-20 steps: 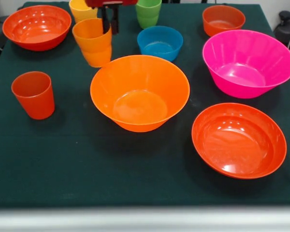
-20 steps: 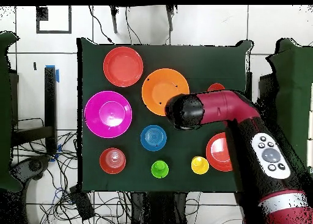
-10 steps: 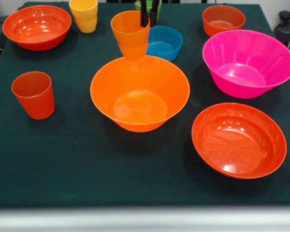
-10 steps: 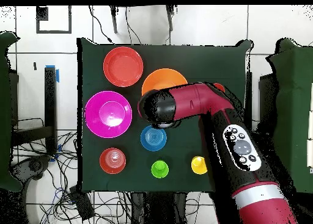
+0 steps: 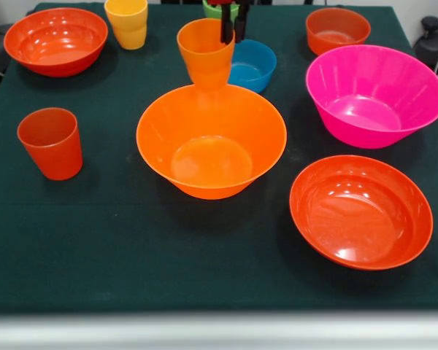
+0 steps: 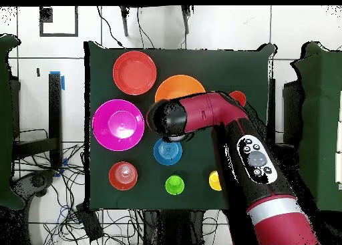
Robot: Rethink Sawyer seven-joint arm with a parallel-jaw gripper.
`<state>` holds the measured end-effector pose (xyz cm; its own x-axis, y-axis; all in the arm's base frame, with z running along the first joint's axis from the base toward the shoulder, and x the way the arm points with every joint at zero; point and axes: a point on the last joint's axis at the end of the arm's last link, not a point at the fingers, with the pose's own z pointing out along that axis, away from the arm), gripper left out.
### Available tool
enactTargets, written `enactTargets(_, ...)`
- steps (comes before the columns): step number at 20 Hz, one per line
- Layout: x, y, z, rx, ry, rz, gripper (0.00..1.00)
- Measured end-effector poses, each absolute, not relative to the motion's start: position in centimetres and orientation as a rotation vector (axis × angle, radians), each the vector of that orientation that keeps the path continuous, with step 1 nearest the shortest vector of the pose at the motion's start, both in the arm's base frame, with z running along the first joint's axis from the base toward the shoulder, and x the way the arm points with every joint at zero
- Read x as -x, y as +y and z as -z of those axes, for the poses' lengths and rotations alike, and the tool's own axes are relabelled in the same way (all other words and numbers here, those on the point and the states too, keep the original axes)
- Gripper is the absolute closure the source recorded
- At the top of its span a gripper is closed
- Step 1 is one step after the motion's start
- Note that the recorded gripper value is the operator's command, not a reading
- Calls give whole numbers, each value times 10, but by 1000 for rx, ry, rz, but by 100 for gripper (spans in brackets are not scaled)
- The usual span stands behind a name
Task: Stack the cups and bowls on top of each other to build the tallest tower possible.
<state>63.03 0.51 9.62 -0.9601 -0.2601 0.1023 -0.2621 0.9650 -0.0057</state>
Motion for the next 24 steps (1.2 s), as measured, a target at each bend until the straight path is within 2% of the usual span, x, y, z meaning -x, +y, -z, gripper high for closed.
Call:
enactTargets(15,-624,-3,-51,-362,-3029,-8,100)
enactTargets(24,-637,11,-45,-364,-3054,-9,100)
